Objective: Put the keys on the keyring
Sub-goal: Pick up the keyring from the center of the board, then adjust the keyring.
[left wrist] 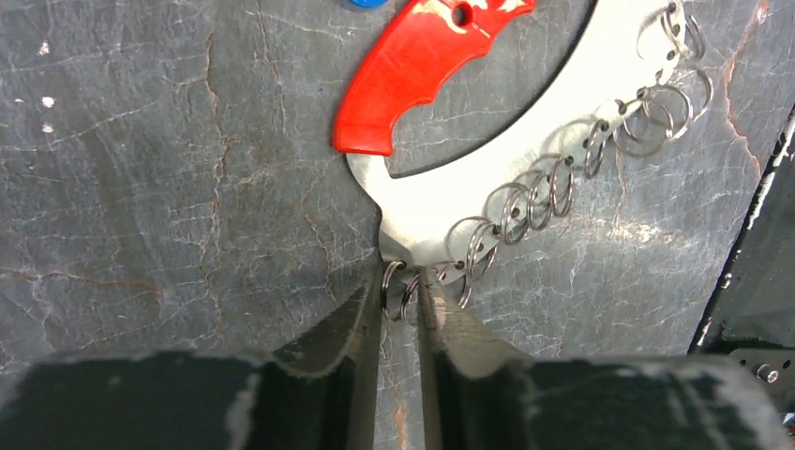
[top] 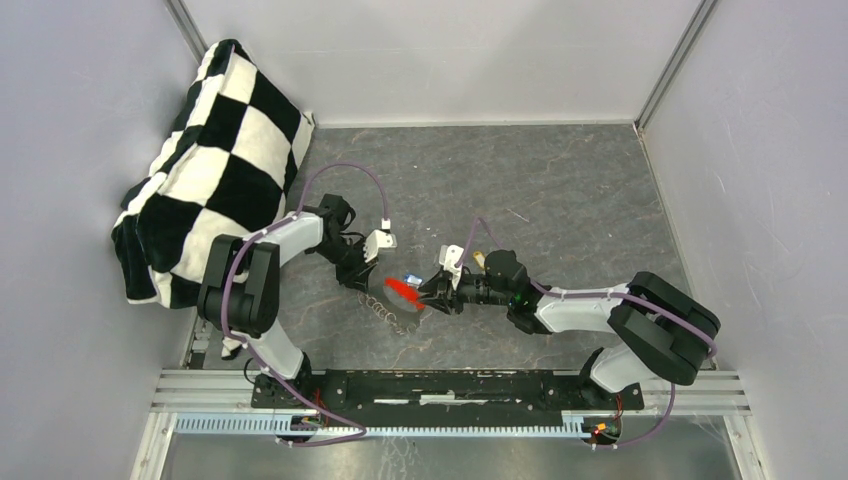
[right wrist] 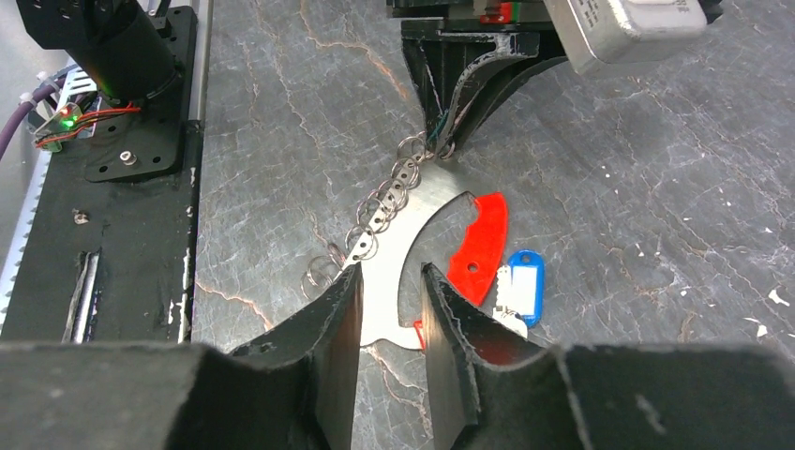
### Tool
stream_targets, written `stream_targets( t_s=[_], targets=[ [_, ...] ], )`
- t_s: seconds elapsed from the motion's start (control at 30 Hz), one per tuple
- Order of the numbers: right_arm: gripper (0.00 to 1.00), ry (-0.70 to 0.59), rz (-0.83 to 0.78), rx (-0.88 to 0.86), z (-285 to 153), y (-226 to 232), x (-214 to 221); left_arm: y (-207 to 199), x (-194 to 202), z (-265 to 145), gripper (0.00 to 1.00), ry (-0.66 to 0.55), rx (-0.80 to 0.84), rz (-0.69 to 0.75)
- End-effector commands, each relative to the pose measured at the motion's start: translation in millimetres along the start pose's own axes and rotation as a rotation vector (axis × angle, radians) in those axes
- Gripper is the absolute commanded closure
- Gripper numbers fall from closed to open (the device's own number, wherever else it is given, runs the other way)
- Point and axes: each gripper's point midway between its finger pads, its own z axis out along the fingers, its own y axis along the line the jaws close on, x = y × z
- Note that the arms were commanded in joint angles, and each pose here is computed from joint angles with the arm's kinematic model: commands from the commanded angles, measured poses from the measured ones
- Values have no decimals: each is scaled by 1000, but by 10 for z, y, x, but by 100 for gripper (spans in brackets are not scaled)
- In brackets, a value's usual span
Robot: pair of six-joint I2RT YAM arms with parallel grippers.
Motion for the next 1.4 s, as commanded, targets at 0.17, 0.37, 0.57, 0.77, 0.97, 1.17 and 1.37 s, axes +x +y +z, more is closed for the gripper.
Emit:
stream_targets(
  t_s=[0.17, 0.37, 0.57, 0.77, 0.97, 1.17, 1.37],
  targets=[
    [75, -48, -16, -18, 58, -42, -208, -39, -168, -141, 98, -25, -7, 102],
    [70, -126, -59, -1, 29, -89, -504, -126, -526, -561, 98, -65, -66, 191],
    [60, -210, -140, 26, -65, -110, -881, -379, -880, -978, 98, -113, -153, 328],
    [47, -293, -211, 48, -199, -98, -1312, -828, -1210, -1313, 98, -193, -284, 705],
    [44, -360, -270, -15, -266, 33, -1716, -1212, -1482, -1600, 98, -330, -402, 990],
    [49, -453, -276, -114, -310, 275, -2001, -1487, -1696, -1764, 98, -465, -350, 917],
    [57, -447, -295, -179, -220, 518, -2070, -1658, -1856, -1887, 98, -578, -314, 844]
  ],
)
